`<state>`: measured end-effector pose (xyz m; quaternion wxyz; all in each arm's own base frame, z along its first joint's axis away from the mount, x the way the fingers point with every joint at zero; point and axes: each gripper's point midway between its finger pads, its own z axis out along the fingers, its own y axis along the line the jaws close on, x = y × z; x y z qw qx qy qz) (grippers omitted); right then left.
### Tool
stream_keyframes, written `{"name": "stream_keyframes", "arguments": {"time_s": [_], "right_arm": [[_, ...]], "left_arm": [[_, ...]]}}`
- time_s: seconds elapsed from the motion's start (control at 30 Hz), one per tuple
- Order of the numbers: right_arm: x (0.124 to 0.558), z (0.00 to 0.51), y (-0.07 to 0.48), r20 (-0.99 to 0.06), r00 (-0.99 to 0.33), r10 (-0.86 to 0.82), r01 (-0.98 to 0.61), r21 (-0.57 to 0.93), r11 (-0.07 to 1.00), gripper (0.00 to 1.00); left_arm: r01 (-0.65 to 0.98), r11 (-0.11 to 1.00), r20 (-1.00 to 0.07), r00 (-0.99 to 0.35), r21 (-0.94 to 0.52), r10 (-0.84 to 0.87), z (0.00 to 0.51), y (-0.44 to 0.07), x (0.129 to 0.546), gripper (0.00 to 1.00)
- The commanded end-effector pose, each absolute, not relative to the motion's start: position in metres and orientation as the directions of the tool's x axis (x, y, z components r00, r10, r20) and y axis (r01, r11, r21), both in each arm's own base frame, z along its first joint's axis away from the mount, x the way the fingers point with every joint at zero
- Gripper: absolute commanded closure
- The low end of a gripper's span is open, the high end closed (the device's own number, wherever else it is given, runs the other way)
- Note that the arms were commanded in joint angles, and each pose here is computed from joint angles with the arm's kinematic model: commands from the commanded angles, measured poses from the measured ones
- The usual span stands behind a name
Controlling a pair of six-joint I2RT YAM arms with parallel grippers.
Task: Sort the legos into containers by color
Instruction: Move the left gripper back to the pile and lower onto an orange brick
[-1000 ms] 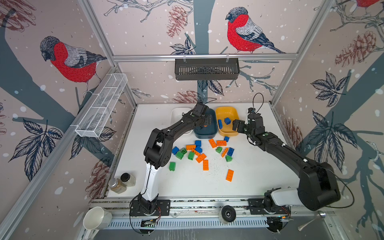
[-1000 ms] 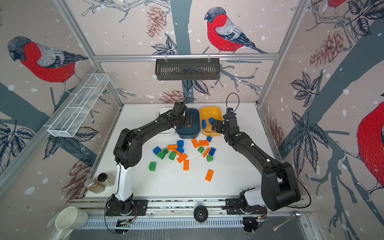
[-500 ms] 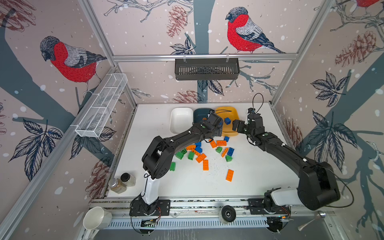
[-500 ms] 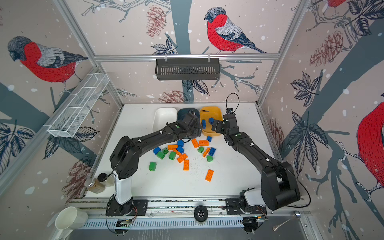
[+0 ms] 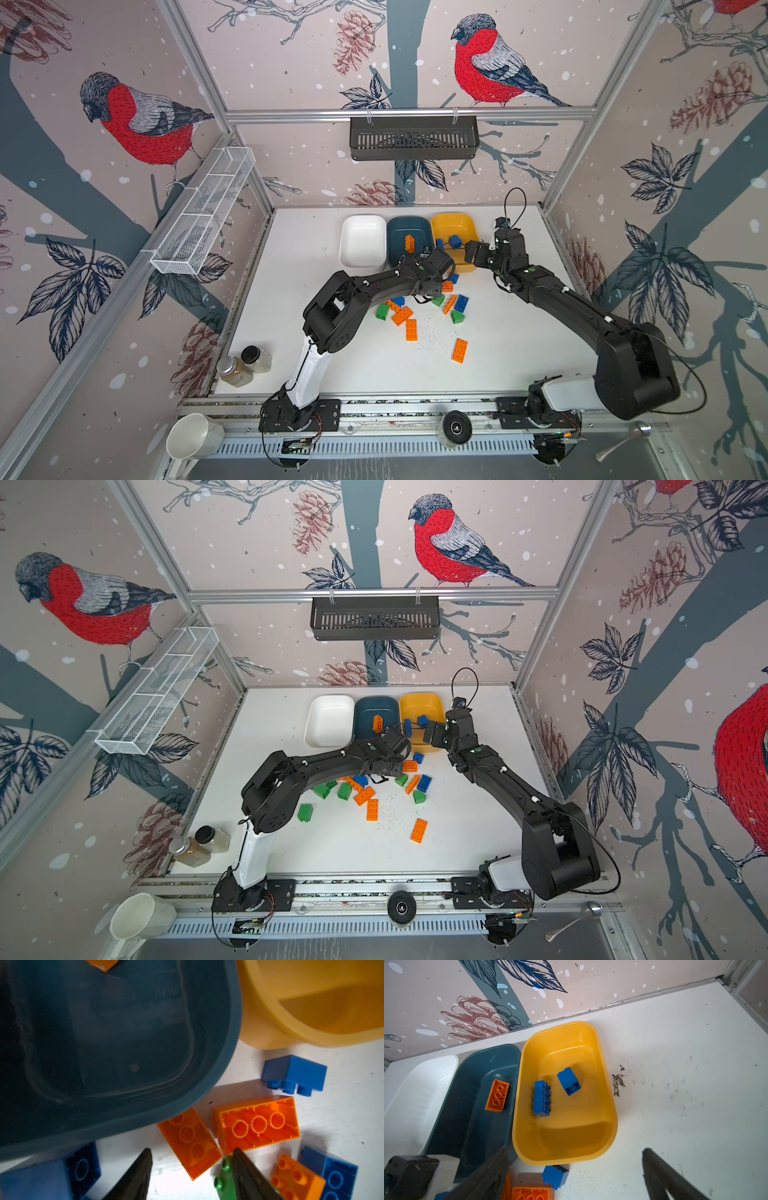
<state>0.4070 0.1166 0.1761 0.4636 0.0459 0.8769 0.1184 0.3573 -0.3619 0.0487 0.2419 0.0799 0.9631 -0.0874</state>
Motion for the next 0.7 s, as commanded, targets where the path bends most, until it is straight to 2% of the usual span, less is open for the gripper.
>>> {"name": "stream_keyframes", "arguments": {"time_s": [0.0,0.2,0.33,0.53,0.67], "right_arm": [[0.411,0.185,0.118,-0.819,-0.54,0.192,-0.044,0.256,0.966,0.01],[0.41,0.183,0.115,-0.818,-0.543,0.191,-0.036,0.249,0.968,0.01],[0.411,0.18,0.114,-0.816,-0.547,0.187,-0.034,0.244,0.969,0.0],[0.413,0.18,0.116,-0.814,-0.548,0.191,-0.038,0.252,0.967,0.01],[0.414,0.18,0.117,-0.812,-0.551,0.192,-0.04,0.256,0.966,0.01]], "left_arm": [[0.189,0.973,-0.484,-0.869,-0.135,0.102,0.047,-0.365,0.361,0.38],[0.149,0.985,-0.471,-0.877,-0.087,0.091,0.036,-0.359,0.366,0.4],[0.151,0.981,-0.511,-0.857,-0.118,0.071,0.05,-0.357,0.365,0.43],[0.184,0.965,-0.548,-0.835,-0.188,0.053,0.064,-0.359,0.36,0.34],[0.144,0.975,-0.553,-0.833,-0.171,0.026,0.063,-0.351,0.362,0.33]]}}
